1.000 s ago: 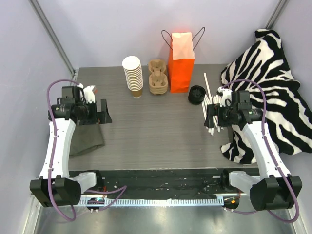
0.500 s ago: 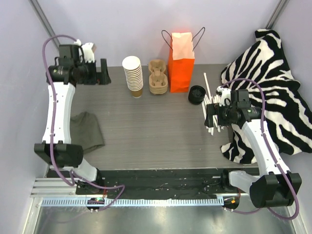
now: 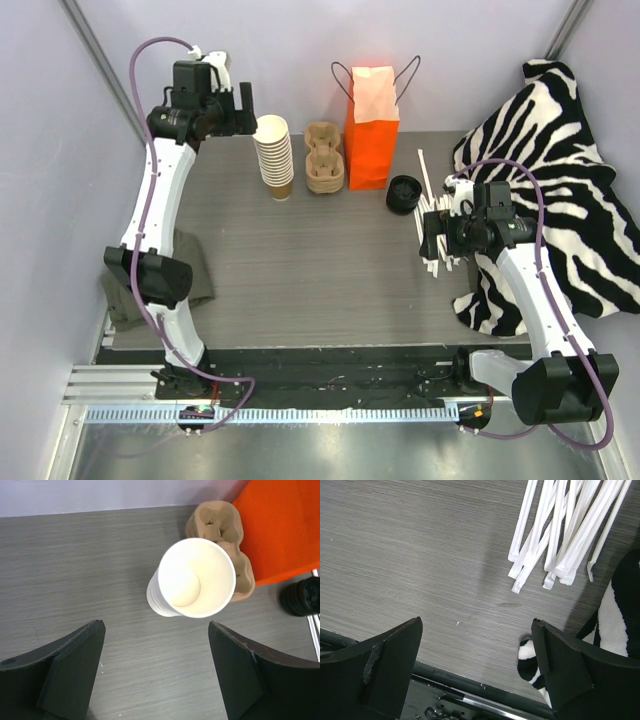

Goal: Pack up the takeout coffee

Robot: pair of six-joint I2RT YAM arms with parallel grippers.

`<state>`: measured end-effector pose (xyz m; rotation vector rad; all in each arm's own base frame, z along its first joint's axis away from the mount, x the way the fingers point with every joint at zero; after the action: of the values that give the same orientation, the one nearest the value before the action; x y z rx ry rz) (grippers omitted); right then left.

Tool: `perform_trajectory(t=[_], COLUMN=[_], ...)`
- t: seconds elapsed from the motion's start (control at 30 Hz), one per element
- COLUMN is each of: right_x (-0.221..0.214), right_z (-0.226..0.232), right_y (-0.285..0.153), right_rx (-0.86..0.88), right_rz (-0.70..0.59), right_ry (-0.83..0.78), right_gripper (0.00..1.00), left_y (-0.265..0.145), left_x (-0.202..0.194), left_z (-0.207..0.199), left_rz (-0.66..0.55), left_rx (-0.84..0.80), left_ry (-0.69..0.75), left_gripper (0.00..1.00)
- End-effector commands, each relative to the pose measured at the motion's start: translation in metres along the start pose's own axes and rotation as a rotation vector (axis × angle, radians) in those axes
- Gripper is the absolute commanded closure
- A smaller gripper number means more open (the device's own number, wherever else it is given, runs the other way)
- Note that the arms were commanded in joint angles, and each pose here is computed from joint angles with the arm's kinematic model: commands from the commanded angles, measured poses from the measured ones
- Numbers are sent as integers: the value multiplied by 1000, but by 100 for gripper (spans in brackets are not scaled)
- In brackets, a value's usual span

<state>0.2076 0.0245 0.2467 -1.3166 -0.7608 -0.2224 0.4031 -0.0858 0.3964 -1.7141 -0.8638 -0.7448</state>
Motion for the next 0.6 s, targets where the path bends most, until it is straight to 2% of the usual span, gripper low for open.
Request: perform_trajectory(t=[0.0, 0.2, 0.33, 0.4, 0.57], right_x=[9, 7, 6, 6, 4], right_z=[-1, -1, -1, -1, -1], right_y=[-3, -1, 1, 0, 3], right_rx=[-3, -4, -7, -4, -2], right_rz=[-22, -21, -14, -19, -12], right_ry=[-23, -17, -14, -17, -10], right_gripper=[0, 0, 0, 0, 0], left_y=[21, 39, 51, 53, 59], left_x=[17, 9, 4, 3, 2], left_z=[-7, -5, -3, -3, -3], left_rz=[-93, -57, -35, -34, -29], left_rx=[7, 4, 15, 14, 12], left_ry=[-40, -58, -61, -61, -64], left_gripper=[16, 33, 37, 42, 45])
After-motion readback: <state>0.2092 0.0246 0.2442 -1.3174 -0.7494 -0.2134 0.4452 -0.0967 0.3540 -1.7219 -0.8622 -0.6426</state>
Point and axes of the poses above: each gripper's point midway between its finger pads, its own y axis out along the fingers, its own z axis along the line the jaws close on, x = y × z, the point moved 10 cm from there along -y, back along the fingers, and after that the axes turned 9 degrees about -y, right-handed, at the moved point
